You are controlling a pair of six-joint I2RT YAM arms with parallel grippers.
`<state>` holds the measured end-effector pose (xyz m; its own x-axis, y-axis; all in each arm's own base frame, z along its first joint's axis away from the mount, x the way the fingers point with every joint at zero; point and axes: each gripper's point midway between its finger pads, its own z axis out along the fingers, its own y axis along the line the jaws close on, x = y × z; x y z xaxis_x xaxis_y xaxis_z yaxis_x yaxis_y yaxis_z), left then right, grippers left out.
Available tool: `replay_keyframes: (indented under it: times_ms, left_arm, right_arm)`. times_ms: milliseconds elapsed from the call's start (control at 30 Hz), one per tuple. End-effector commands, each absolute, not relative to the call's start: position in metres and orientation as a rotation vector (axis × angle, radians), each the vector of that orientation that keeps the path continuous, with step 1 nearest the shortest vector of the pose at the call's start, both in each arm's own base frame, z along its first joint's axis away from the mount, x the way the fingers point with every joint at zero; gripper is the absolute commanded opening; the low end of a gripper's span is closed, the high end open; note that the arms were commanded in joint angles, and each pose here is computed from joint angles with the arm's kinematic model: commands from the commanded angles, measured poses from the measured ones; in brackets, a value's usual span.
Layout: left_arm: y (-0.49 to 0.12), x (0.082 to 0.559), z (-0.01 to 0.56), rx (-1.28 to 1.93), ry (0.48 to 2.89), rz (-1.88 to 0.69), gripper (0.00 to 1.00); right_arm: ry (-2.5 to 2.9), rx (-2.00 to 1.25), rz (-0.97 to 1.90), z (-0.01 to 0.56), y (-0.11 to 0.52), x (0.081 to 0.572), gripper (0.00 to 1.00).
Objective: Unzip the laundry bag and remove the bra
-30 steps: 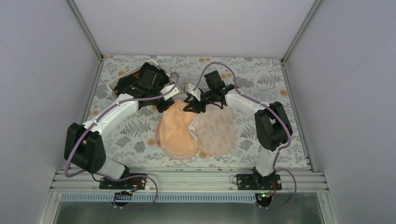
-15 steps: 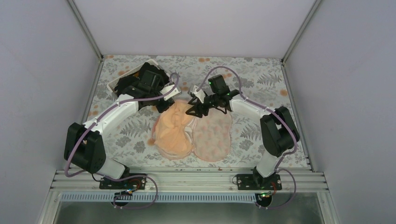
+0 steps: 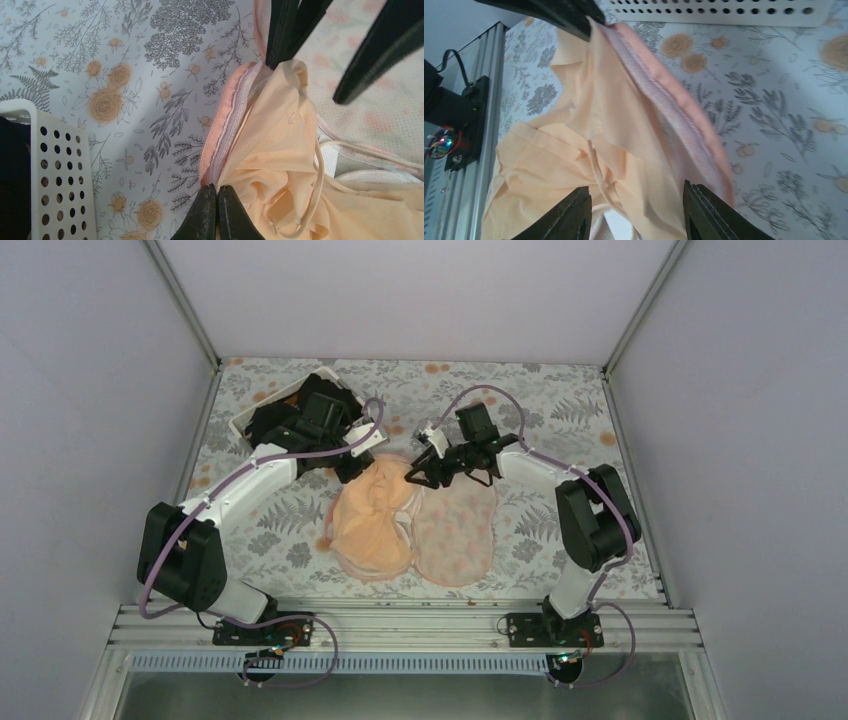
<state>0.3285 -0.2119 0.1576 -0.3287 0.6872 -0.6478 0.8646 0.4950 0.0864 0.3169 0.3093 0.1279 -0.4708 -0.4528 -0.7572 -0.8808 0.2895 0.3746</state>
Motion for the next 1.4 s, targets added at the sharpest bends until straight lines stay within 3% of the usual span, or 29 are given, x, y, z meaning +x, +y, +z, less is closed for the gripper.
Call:
replay_keyframes:
  times_ms: [0, 67, 233, 433, 500, 667, 733, 767, 900, 967, 1167, 1267, 1367]
  left_arm:
    - [-0.217, 0.327, 0.161, 1.285, 2.075, -0.388, 0.02]
    - [-0.217, 0.326, 0.16, 1.286, 2.077, -0.391, 0.02]
    - [-0.216, 0.325, 0.157, 1.283, 2.084, -0.391, 0.02]
    - [-0.219, 0.324, 0.158, 1.283, 2.079, -0.409, 0.02]
    - [-0.219, 0.323, 0.158, 1.282, 2.079, -0.411, 0.02]
    - [-0.218, 0.323, 0.158, 1.271, 2.088, -0.417, 0.02]
    - [-0.217, 0.324, 0.157, 1.241, 2.107, -0.415, 0.02]
    - [-0.215, 0.328, 0.159, 1.205, 2.124, -0.404, 0.05]
    - [-0.211, 0.34, 0.168, 1.033, 2.223, -0.397, 0.59]
    - [-0.207, 0.347, 0.176, 0.925, 2.277, -0.4, 0.71]
    - [-0.167, 0.361, 0.204, 0.525, 2.367, -0.42, 0.83]
    - [-0.127, 0.349, 0.183, 0.186, 2.507, -0.525, 0.84]
    - [-0.114, 0.303, 0.135, -0.123, 2.678, -0.752, 0.8]
  right_arm:
    - [1.99, -1.24, 1.172, 0.133, 0.329, 0.304, 0.48]
    - [1.991, -1.248, 1.165, 0.131, 0.331, 0.303, 0.48]
    - [1.986, -1.266, 1.175, 0.133, 0.337, 0.298, 0.34]
    - [1.986, -1.264, 1.123, 0.133, 0.347, 0.302, 0.37]
    - [2.015, -1.242, 1.094, 0.13, 0.348, 0.311, 0.33]
    - [2.038, -1.217, 1.061, 0.129, 0.351, 0.32, 0.06]
    - [2.03, -1.21, 1.039, 0.13, 0.349, 0.32, 0.04]
    - [2.037, -1.204, 1.015, 0.127, 0.345, 0.32, 0.04]
    - [2.019, -1.202, 0.94, 0.126, 0.335, 0.317, 0.04]
    - [2.012, -1.208, 0.93, 0.126, 0.334, 0.316, 0.04]
    - [2.02, -1.194, 0.904, 0.126, 0.33, 0.317, 0.04]
    - [2.037, -1.17, 0.87, 0.125, 0.326, 0.32, 0.04]
    - [2.041, -1.167, 0.861, 0.124, 0.325, 0.321, 0.04]
